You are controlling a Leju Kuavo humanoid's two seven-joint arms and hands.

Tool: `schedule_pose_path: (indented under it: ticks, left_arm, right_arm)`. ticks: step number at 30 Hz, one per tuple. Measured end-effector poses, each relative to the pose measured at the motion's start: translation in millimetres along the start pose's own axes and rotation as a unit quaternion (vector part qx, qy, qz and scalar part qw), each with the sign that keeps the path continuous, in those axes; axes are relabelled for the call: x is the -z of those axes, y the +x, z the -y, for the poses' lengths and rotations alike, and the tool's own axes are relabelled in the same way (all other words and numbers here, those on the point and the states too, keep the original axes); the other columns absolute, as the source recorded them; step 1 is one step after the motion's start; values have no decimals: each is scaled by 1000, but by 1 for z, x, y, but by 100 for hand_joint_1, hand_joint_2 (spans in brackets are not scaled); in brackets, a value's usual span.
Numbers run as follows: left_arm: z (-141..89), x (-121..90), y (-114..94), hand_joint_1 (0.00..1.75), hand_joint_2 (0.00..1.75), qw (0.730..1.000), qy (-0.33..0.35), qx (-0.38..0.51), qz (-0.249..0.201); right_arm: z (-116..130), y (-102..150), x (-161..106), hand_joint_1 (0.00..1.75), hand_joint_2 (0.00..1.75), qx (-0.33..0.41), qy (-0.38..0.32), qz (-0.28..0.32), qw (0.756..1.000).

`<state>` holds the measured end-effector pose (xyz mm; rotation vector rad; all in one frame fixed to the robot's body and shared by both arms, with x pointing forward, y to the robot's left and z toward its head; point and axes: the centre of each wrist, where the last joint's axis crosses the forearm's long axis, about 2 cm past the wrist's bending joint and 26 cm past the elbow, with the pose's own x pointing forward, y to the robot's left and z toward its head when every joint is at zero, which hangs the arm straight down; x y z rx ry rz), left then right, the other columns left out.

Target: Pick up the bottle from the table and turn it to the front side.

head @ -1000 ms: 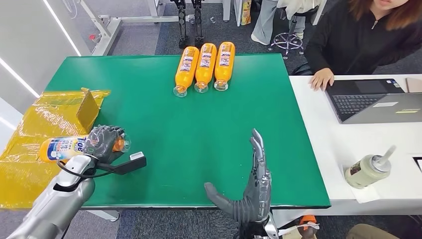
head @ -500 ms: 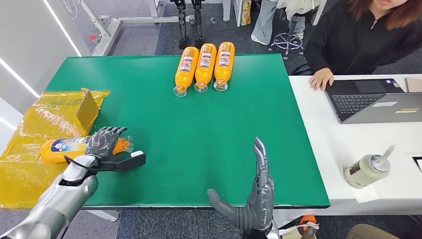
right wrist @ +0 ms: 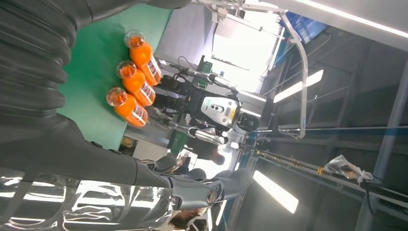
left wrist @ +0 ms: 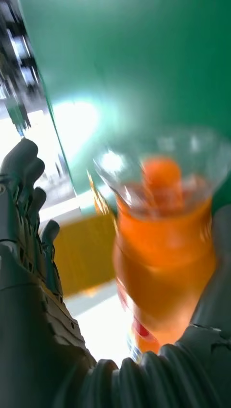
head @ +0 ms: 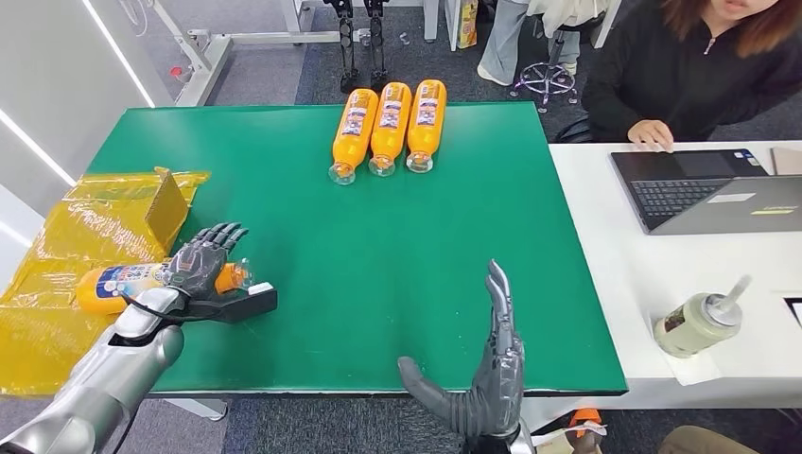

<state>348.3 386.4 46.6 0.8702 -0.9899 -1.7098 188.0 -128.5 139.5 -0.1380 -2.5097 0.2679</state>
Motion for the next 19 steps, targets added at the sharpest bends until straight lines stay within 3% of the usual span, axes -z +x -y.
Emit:
schedule_pose_path:
  ticks: [10, 14, 19]
  left_arm:
    - [-40, 4, 35, 0, 175, 971, 11, -143, 191]
    - [-59, 0, 53, 0, 175, 953, 41, -168, 249]
    - [-65, -9, 78, 0, 175, 936, 85, -177, 293]
  right_arm:
    - [3, 0, -1, 0, 175, -1, -7, -6, 1000]
    - [5, 0, -1, 0, 175, -5, -11, -7, 1000]
    - [8, 0, 0, 0, 175, -8, -16, -5, 1000]
